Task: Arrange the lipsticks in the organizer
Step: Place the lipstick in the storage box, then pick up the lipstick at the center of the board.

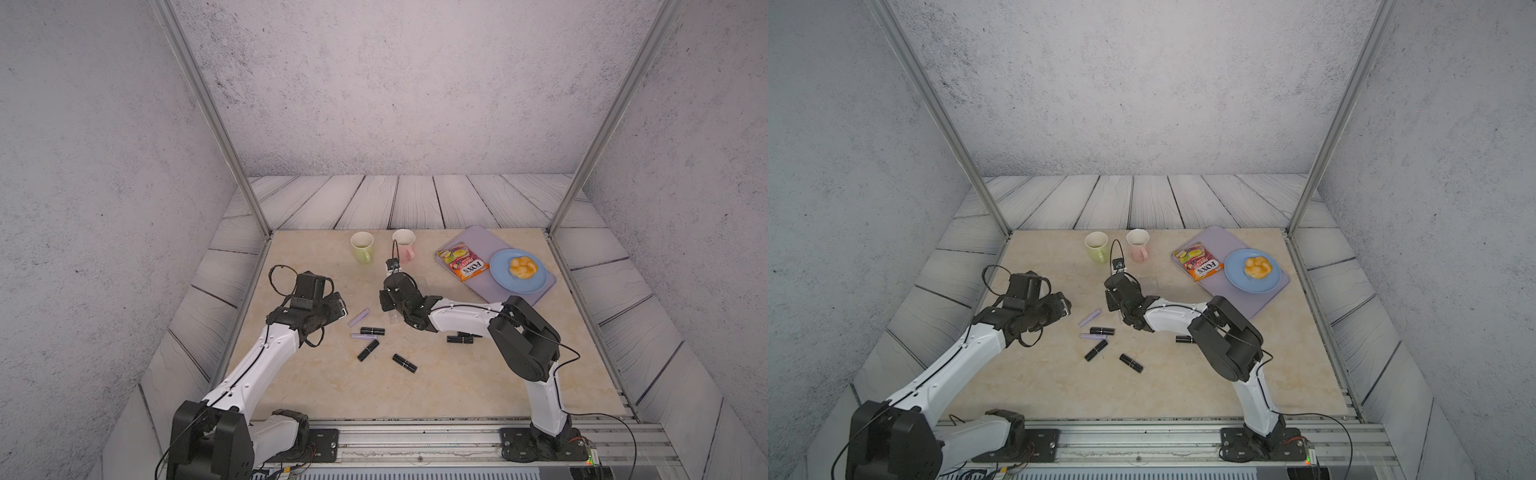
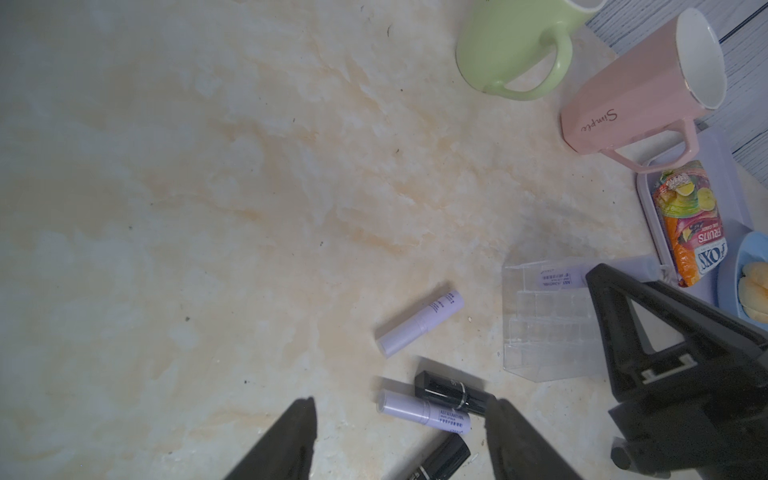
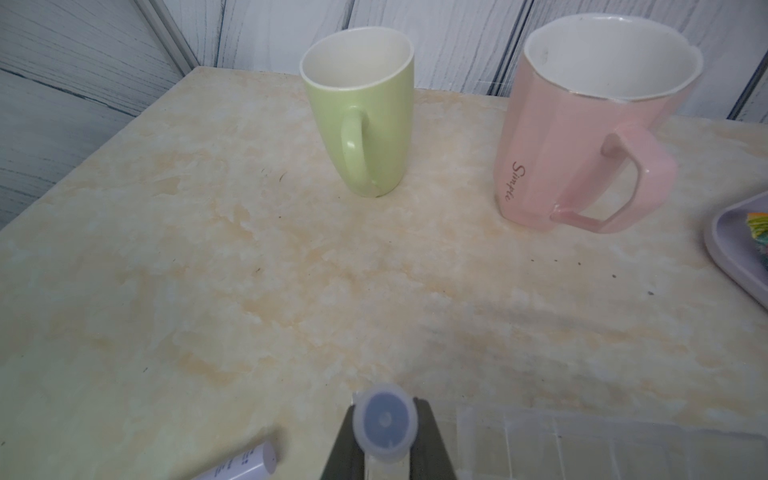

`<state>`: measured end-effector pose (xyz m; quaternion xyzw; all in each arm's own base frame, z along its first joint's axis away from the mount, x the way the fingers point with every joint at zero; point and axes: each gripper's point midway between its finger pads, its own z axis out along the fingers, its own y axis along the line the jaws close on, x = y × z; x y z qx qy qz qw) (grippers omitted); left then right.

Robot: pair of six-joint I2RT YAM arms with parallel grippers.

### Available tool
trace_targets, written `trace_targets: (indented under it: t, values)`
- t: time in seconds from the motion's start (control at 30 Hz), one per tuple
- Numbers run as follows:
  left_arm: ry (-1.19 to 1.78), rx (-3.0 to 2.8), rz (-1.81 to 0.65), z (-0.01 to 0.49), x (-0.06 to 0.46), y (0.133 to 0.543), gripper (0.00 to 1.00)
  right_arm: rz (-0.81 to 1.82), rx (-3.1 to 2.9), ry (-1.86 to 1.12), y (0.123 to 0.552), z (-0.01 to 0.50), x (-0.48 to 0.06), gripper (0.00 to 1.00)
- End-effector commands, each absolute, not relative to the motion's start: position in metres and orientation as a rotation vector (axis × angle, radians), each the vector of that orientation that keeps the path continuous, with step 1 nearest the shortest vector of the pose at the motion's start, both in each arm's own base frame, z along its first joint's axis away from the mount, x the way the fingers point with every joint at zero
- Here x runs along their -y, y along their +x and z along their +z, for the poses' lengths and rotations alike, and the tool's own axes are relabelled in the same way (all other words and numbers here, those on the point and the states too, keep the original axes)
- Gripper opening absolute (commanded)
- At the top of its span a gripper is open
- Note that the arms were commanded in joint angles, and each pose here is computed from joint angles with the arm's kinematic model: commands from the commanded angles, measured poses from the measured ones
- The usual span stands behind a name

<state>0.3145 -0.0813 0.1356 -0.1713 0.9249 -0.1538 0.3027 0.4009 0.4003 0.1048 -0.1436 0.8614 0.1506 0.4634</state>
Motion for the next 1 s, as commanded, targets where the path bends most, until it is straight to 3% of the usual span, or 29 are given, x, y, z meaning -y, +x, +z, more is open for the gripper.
trace_targets:
  t: [0.0, 0.1, 0.43, 0.97]
  values:
    - [-0.404, -2.454, -0.421, 0.135, 0.083, 0.315, 0.66, 0.365, -2.106, -0.317, 0.404, 0.111, -0.4, 0.28]
    - [-0.36, -2.449, -0.424, 0.139, 0.086, 0.318, 0.65, 0.378, -2.096, -0.316, 0.403, 0.124, -0.4, 0.39]
    - [-0.335, -2.613, -0.351, 0.091, 0.09, 0.324, 0.66, 0.464, -2.109, -0.305, 0.38, 0.173, -0.386, 0.57]
    - [-0.001, -2.744, -0.225, 0.077, 0.131, 0.348, 0.67, 0.512, -2.205, -0.317, 0.321, 0.181, -0.332, 0.58]
